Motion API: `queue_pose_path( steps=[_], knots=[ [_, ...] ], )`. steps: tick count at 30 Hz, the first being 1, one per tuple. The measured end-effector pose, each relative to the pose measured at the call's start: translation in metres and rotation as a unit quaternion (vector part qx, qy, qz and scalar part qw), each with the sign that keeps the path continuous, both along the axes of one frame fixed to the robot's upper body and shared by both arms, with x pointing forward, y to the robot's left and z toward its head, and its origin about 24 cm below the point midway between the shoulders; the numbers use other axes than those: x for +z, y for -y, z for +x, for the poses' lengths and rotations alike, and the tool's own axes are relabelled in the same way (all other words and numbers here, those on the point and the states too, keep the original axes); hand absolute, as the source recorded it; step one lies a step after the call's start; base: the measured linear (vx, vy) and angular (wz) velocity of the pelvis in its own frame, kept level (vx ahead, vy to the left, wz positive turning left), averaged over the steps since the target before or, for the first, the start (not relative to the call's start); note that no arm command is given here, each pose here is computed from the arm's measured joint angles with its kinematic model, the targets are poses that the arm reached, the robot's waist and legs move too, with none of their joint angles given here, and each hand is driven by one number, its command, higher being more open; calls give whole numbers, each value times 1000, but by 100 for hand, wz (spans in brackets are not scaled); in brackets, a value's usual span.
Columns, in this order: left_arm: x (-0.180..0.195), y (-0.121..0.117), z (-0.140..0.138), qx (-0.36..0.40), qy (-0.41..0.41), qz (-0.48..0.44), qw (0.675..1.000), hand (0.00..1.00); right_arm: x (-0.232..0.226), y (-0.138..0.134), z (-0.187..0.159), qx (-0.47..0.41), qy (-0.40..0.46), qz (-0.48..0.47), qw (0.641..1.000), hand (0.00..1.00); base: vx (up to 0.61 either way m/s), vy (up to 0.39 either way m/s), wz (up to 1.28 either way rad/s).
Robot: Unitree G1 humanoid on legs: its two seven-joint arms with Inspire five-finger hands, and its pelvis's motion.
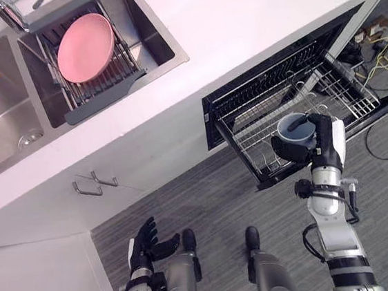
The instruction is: Walk over to the sink, pick up the cup, carry it to the dishwasher, place the cup inside the dishwasher, then close the dishwasher door
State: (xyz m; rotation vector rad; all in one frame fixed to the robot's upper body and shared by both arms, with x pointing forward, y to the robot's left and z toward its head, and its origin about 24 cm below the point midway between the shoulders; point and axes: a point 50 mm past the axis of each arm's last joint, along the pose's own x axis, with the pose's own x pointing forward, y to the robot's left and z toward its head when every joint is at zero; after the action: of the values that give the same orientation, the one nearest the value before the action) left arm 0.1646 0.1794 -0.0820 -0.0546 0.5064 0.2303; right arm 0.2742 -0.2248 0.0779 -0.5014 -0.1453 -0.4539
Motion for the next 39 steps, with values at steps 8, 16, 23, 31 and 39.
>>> queue_pose_path(
  steps=[8,16,23,31,39],
  knots=[
    [6,2,10,5,18,9,1000,90,-9,3,8,-19,-27,8,999,30,29,-1,5],
    [6,4,11,2,20,8,1000,90,-4,3,21,-27,-21,20,999,90,-8,-6,3],
    [10,5,18,1,30,9,1000,90,-3,4,25,-41,-18,38,998,90,7,-8,2],
    [10,10,20,-1,32,2,999,90,2,-1,18,-57,11,58,997,90,4,-1,0],
    [8,15,19,-13,25,4,1000,90,7,-4,2,-58,37,64,996,90,2,-3,-4]
  ],
)
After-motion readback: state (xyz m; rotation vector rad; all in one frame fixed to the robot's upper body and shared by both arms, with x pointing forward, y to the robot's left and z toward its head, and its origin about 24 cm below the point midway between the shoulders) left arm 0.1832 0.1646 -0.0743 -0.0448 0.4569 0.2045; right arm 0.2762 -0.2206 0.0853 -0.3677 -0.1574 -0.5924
